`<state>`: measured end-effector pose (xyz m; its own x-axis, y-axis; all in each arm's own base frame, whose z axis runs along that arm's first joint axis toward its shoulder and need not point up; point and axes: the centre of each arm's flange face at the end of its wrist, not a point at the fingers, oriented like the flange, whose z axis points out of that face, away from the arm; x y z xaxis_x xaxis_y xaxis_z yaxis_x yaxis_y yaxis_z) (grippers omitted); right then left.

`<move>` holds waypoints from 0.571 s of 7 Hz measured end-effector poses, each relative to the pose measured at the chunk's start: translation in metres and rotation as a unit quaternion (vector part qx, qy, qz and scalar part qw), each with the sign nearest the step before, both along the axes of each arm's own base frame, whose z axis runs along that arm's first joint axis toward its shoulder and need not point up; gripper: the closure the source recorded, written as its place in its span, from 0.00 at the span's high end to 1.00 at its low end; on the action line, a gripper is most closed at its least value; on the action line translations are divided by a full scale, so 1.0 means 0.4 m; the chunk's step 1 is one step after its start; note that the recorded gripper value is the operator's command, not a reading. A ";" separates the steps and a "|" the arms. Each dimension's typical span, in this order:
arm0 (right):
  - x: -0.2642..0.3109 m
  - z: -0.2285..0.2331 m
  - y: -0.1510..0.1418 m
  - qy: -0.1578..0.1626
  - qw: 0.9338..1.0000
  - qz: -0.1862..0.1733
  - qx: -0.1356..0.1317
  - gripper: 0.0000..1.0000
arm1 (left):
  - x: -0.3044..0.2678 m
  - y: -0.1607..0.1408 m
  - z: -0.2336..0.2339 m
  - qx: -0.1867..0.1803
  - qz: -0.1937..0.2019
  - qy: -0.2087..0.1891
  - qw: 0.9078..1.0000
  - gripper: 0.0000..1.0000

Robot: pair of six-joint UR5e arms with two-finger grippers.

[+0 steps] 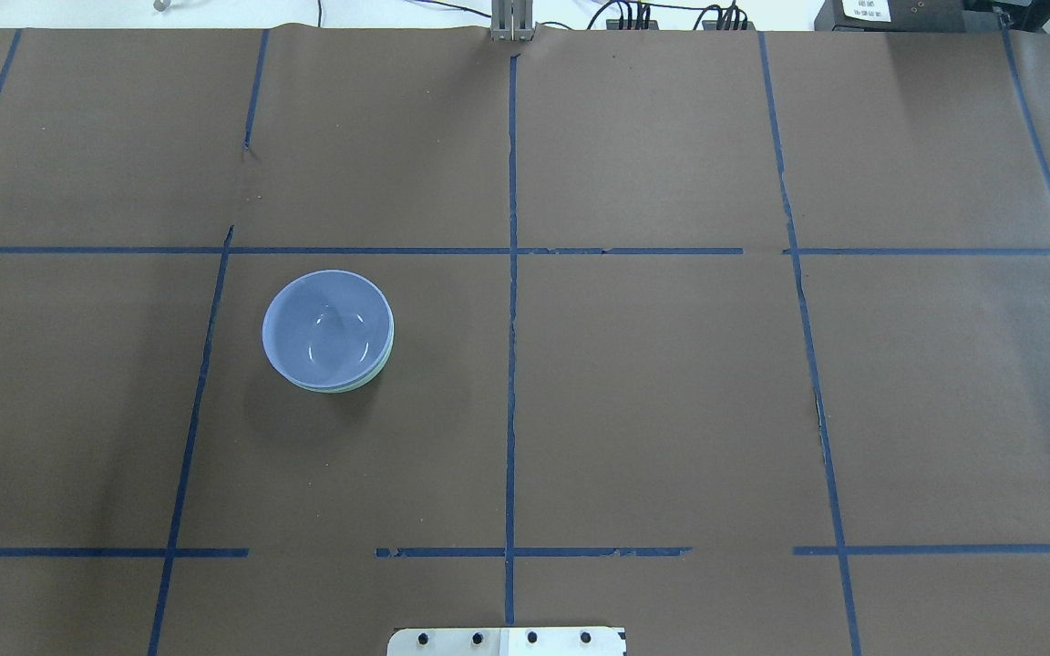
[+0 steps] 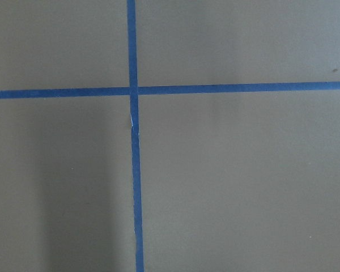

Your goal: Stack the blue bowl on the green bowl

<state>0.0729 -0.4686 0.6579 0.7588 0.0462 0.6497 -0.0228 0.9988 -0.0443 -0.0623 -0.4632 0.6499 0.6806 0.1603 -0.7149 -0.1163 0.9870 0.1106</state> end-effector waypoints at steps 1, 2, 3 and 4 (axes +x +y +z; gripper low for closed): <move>0.000 0.000 0.000 0.000 1.000 0.000 0.000 1.00 | 0.001 0.000 0.006 -0.004 -0.001 0.002 1.000 1.00; 0.001 0.000 0.000 0.000 1.000 0.000 0.000 1.00 | 0.001 -0.001 0.011 -0.007 -0.002 0.002 1.000 1.00; 0.001 0.000 0.000 0.000 1.000 0.000 0.000 1.00 | 0.001 -0.003 0.013 -0.009 -0.003 0.002 1.000 1.00; 0.000 0.000 0.000 0.000 1.000 0.000 0.000 1.00 | 0.001 -0.004 0.018 -0.010 -0.003 0.002 1.000 1.00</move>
